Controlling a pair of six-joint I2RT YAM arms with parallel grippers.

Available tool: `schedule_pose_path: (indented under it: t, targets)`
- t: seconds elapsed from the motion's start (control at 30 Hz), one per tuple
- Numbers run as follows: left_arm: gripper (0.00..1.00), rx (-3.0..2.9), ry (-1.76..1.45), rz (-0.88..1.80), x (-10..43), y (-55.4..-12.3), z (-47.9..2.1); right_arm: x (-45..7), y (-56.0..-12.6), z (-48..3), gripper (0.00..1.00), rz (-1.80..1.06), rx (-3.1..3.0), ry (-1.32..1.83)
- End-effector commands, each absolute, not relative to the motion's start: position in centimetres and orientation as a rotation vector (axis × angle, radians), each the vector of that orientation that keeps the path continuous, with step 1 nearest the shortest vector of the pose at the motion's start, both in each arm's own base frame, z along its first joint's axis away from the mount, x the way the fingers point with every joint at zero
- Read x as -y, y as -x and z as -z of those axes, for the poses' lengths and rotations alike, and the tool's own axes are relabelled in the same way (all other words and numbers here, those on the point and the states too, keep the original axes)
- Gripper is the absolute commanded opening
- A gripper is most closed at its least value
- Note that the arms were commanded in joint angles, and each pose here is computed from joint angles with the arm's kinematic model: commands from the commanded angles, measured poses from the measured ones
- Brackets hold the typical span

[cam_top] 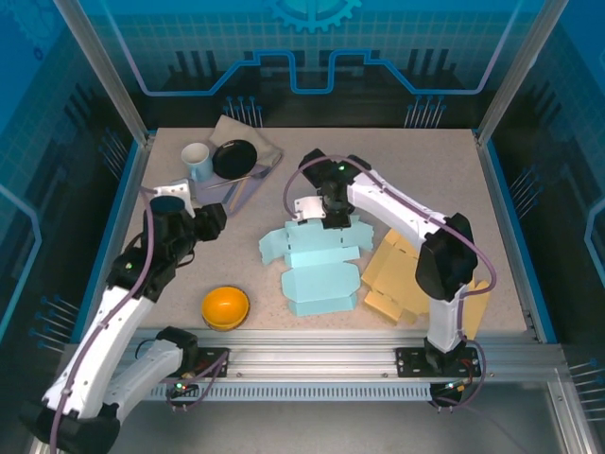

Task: Fold the paper box

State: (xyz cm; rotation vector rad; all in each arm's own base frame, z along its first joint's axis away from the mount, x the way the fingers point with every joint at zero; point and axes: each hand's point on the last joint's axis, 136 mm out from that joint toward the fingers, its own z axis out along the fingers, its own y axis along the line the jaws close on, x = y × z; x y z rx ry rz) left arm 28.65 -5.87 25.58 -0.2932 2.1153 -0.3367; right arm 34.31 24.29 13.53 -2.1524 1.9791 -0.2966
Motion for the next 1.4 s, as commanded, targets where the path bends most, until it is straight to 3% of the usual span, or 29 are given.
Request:
schedule_pose_path:
  t: [0.0,0.13,0.4,0.9,1.2,1.37]
  targets:
    - [0.53,-2.195,0.411,0.429,7.2,-30.1,-21.9,-24.1,-38.3,-14.0,0.00,0.473,-1.864,1.992]
    - [0.52,-2.263,0.460,0.403,7.4,-31.6,-17.9,-23.5,-39.0,-13.6,0.00,0.487,-1.802,1.909]
    - [0.48,-2.306,0.361,0.594,11.0,-32.1,-13.9,-23.6,-40.0,-16.1,0.00,0.572,-1.576,1.689]
    - [0.44,-2.297,-0.054,0.497,14.4,-31.4,-11.6,-24.8,-38.6,-15.6,0.00,0.682,-1.226,1.602]
    - [0.42,-2.127,0.042,0.424,11.6,-30.1,-14.2,-23.8,-38.0,-13.5,0.00,0.732,-1.210,1.588]
    - [0.41,-2.202,0.033,0.419,11.9,-30.1,-11.8,-23.9,-37.4,-13.2,0.00,0.708,-1.193,1.604]
